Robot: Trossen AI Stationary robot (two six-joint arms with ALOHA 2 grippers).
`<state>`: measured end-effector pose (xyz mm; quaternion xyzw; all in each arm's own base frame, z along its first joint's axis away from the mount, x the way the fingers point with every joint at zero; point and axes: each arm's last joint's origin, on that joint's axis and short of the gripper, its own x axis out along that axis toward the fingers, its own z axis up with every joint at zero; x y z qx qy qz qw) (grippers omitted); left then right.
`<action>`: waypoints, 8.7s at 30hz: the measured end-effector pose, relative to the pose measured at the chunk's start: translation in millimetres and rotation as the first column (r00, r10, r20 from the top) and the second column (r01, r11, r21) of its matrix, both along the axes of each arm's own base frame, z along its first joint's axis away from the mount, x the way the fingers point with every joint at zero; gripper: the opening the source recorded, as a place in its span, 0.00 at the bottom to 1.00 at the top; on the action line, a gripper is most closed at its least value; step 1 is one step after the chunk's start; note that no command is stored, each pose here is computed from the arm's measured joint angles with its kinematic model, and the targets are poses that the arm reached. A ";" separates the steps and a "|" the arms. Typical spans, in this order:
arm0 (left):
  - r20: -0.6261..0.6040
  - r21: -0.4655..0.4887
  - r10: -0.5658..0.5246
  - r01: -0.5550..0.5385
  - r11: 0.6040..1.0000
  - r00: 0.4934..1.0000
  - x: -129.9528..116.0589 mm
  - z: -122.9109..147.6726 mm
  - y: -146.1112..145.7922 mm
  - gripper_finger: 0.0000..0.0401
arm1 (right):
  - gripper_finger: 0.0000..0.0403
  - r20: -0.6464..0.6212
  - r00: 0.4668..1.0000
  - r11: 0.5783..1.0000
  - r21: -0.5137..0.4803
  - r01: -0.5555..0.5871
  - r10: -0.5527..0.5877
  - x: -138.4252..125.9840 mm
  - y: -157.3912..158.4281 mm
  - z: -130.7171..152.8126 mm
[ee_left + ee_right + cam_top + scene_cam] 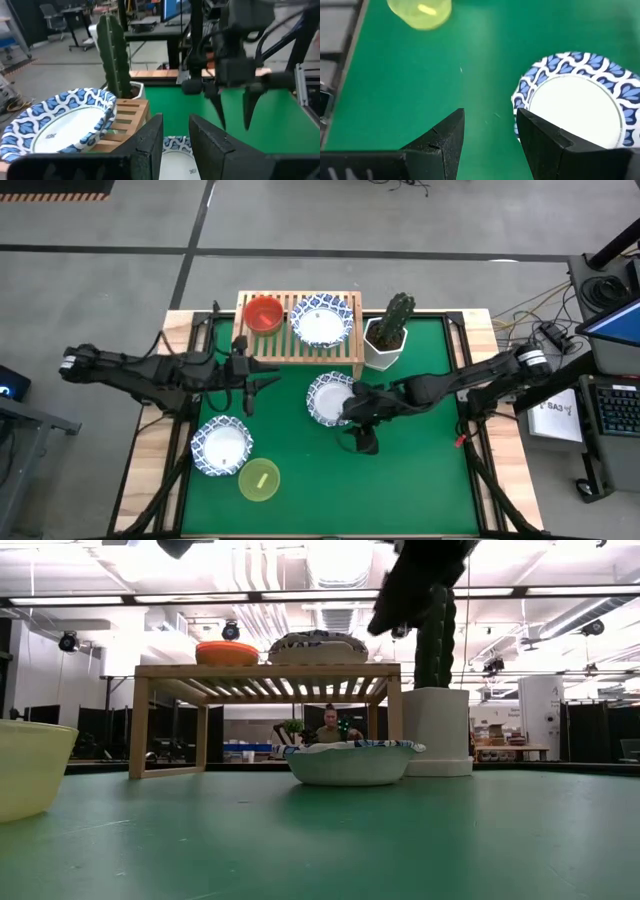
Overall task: Place and stack bowls onto a shelf
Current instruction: Stack the right white patterned bowl on top of the white patterned bowls on the shelf, then stack the yellow bowl on top of the orange bowl on the shelf
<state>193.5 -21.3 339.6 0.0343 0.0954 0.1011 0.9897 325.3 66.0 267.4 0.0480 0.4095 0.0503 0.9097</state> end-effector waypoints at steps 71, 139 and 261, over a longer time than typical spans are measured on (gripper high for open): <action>0.184 0.036 0.053 -0.060 0.998 0.981 -58.7 -36.8 11.0 0.19 | 0.03 -0.014 0.973 0.904 -0.366 -0.221 0.232 73.9 25.5 105.5; 0.174 0.063 0.048 -0.060 0.996 0.984 -57.2 -37.3 10.8 0.19 | 0.29 -0.121 0.965 0.829 -0.544 0.131 -0.232 76.8 -132.0 111.1; -0.548 -0.125 0.532 -0.692 0.711 0.646 -21.5 121.4 102.0 0.00 | 0.14 0.532 0.832 0.975 -0.216 -0.047 0.158 -118.2 12.6 -10.0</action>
